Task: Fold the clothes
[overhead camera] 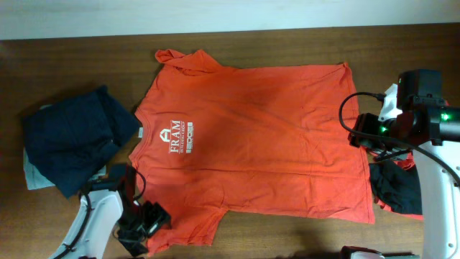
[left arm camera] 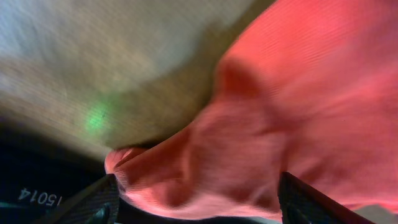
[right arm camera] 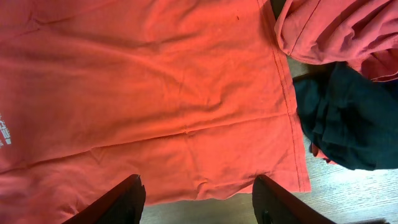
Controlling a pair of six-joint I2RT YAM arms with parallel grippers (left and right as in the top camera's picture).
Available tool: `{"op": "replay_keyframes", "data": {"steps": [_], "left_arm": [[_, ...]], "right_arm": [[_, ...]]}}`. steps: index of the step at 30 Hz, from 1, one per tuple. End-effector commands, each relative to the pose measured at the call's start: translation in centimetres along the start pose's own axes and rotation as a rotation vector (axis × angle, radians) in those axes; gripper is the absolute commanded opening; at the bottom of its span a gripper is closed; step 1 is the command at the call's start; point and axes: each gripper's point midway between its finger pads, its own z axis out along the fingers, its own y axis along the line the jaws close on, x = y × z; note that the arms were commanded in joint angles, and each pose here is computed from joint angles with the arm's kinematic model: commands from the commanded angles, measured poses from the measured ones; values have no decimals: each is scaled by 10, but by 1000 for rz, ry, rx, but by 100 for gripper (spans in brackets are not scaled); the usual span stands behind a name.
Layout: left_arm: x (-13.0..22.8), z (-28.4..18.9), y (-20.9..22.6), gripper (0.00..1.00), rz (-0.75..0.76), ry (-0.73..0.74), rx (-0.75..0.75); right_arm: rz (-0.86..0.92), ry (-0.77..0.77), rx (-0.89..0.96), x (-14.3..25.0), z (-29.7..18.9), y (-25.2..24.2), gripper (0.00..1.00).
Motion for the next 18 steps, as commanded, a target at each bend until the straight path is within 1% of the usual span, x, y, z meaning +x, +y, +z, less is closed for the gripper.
{"op": "replay_keyframes", "data": {"steps": [1, 3, 6, 8, 10, 12, 13, 14, 16, 17, 18], "left_arm": [[7, 10, 2, 71, 25, 28, 22], [6, 10, -4, 65, 94, 27, 52], [9, 10, -7, 59, 119, 39, 71], [8, 9, -10, 56, 137, 36, 81], [8, 7, -17, 50, 179, 38, 119], [7, 2, -26, 50, 216, 34, 157], [5, -1, -29, 51, 239, 26, 166], [4, -3, -31, 54, 250, 20, 169], [3, -5, -32, 65, 269, 13, 171], [2, -4, -31, 73, 268, 10, 165], [2, -4, -30, 79, 267, 7, 161]], "right_arm": [[-5, 1, 12, 1, 1, -1, 61], [-5, 1, 12, 1, 1, -1, 61], [-5, 2, 12, 1, 1, -1, 61], [-5, 2, 12, 1, 1, -1, 61], [-5, 1, 11, 1, 1, -1, 61], [-5, 1, 11, 1, 1, -1, 61], [-5, 1, 11, 1, 1, -1, 61], [-5, 1, 11, 1, 1, -1, 61], [-5, 1, 11, 1, 1, -1, 61], [-5, 1, 12, 1, 1, -1, 61], [-5, 1, 12, 1, 1, -1, 61]]}}
